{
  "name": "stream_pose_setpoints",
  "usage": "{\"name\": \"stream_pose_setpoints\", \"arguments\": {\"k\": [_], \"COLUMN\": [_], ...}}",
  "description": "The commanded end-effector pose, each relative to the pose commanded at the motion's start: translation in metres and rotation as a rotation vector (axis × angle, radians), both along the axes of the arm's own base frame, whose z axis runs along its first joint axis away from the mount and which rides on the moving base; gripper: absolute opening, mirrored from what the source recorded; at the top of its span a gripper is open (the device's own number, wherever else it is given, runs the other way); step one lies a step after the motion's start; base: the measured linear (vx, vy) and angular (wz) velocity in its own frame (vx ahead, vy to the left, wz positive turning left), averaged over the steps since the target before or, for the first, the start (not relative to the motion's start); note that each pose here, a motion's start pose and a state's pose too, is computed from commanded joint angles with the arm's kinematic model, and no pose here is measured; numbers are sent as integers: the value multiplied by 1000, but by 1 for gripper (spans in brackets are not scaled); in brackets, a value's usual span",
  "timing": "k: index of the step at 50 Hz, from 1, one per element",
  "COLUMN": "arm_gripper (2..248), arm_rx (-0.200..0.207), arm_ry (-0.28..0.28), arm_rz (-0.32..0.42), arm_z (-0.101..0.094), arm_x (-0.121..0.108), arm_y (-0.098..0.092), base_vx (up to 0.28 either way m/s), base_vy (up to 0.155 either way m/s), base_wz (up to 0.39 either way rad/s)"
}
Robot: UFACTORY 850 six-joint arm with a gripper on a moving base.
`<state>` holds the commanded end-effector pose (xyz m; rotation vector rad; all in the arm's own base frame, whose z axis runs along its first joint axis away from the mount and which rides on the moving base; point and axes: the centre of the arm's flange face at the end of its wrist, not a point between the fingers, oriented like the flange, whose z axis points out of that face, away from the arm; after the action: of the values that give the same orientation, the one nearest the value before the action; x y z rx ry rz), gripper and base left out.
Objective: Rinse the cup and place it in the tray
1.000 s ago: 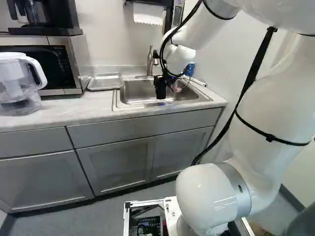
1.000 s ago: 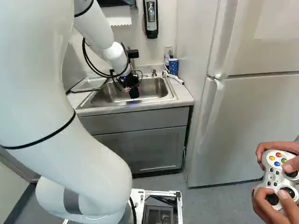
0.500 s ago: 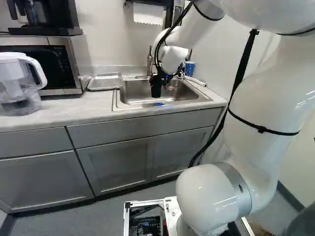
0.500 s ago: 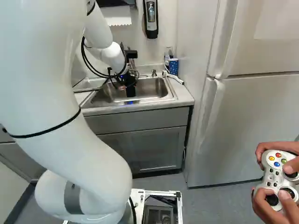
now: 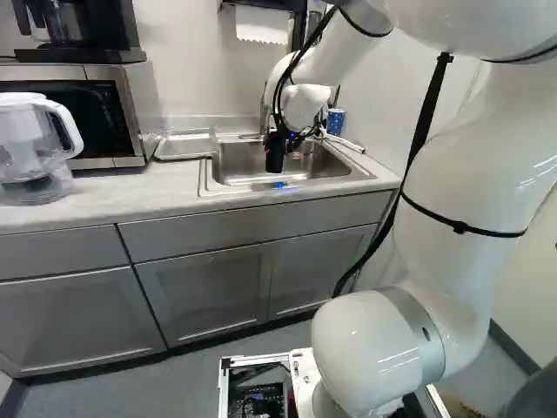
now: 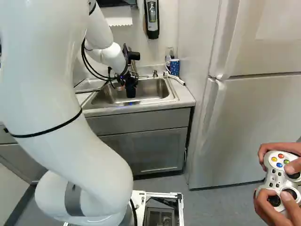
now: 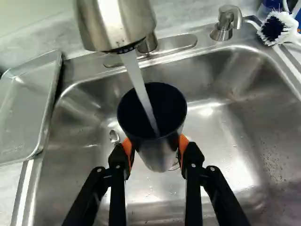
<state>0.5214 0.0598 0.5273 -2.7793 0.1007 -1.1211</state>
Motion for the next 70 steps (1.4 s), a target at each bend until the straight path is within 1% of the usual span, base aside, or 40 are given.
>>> {"name": "stream_pose_setpoints", "arguments": {"k": [4, 17, 25, 28, 70], "arm_gripper": [114, 114, 114, 114, 114], "arm_rx": [11, -50, -88, -96, -98], "arm_ry": [2, -7, -12, -13, -13], "arm_rz": [-11, 59, 94, 101, 103], "arm_z": [0, 0, 0, 0, 0], "arm_x": [1, 7, 7, 7, 7], "arm_y": [2, 12, 13, 13, 13], "base_vx": [0, 0, 0, 0, 0], "base_vy": [0, 0, 0, 0, 0], "base_wz": [0, 0, 0, 0, 0]}}
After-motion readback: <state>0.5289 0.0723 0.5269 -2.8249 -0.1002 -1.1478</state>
